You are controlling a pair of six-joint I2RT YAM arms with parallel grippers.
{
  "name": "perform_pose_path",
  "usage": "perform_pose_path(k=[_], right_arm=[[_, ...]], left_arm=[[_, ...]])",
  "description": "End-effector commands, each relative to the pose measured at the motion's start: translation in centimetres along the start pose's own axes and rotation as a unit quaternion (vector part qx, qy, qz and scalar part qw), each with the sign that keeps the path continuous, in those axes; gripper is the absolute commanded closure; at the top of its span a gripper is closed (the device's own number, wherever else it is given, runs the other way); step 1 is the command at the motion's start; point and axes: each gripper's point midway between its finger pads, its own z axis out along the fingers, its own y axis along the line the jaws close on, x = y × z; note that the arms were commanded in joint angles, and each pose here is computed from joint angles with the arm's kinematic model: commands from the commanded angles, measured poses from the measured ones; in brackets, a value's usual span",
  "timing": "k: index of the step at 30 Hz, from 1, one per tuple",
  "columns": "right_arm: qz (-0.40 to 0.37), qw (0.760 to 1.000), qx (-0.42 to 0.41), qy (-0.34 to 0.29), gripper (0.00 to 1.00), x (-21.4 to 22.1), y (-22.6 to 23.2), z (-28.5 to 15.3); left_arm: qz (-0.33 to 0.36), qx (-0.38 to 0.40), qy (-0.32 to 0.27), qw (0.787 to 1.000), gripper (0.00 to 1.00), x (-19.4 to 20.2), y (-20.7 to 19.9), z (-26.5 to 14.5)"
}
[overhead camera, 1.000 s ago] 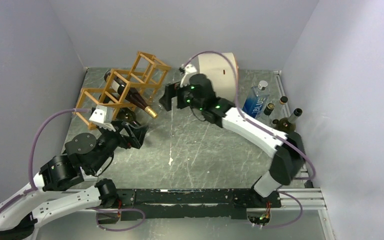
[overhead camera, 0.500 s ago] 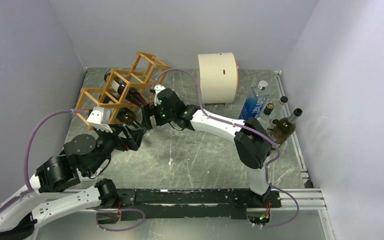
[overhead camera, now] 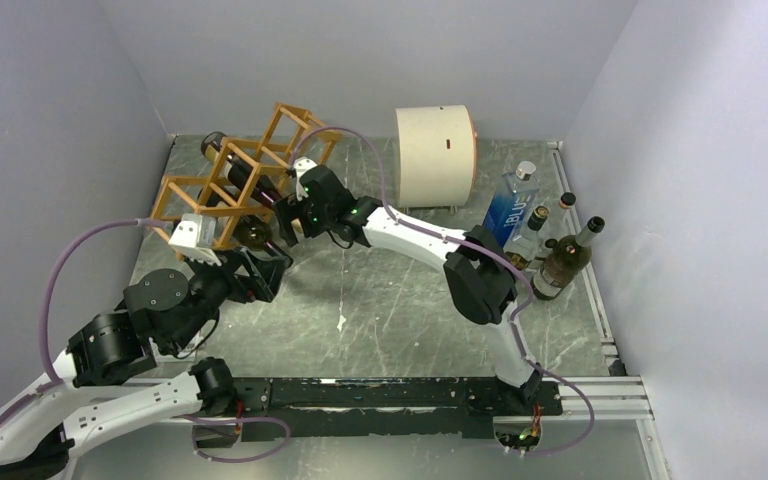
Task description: Take the wine bottle off the wine rack
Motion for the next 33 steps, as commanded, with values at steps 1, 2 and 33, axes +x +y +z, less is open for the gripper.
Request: perform_pose_path(k=[1,2,33], right_arm=[[-0.011,1.0,0.021,-0.008,0.02,-0.4,-1.1,-1.2],[-0.011,1.0,0.02,-0.015,0.01,-0.5,-1.3,-1.4],[-0.006,0.987,-0.149,-0.064,0.37,-3.4,1.5,6.5]], left_arm=[[-0.014,0.004,-0.008,1.0,0.02,-1.1,-0.1,-0.7],[-0.013,0.004,-0.009,1.0,0.02,-1.0,-0.1,-0.7],[0.01,0.011,-0.006,1.0,0.02,-1.1,-0.8,0.1]])
